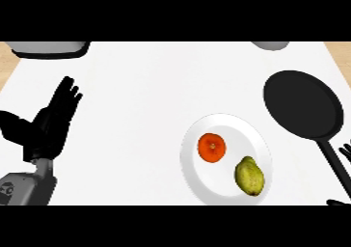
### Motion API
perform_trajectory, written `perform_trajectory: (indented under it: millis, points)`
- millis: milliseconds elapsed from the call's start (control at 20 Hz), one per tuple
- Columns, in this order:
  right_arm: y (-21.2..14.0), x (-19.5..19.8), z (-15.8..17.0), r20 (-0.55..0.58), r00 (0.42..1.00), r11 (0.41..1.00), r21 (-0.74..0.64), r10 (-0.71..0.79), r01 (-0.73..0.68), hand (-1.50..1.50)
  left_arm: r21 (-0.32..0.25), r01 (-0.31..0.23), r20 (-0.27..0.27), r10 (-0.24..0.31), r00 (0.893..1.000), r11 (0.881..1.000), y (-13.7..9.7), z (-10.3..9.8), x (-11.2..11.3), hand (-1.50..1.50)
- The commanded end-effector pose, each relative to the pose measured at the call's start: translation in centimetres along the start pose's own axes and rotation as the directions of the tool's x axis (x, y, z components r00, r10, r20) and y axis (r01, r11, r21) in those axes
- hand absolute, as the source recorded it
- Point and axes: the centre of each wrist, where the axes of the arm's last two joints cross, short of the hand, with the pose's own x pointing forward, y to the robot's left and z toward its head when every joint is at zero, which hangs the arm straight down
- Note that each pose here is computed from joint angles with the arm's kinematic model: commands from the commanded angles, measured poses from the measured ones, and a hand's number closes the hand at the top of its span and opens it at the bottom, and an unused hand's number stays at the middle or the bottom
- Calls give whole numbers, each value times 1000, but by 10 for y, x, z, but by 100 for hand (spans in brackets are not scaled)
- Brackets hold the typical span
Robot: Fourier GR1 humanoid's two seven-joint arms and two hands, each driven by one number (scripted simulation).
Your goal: Pick the pear from the plate and place it in the pan
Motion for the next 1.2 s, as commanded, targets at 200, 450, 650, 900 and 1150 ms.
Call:
perform_trajectory:
  millis: [200,450,650,900,1150]
  points:
    - [4,34,-69,21,971,936,262,239,-236,-150,-1,-5,6,5,1000,1000,-7,4,14,0]
    - [19,41,-72,-3,940,837,457,341,-302,-150,9,-3,11,3,1000,1000,-4,-4,8,0]
    - [42,43,-81,-20,907,704,638,421,-312,-150,6,6,-6,-6,1000,1000,10,7,-1,0]
    - [49,62,-65,26,893,645,682,449,-344,-150,7,-13,-15,14,1000,1000,11,-3,3,0]
    - [66,74,-57,87,810,579,656,580,-485,-150,21,5,-5,-5,1000,1000,13,0,2,0]
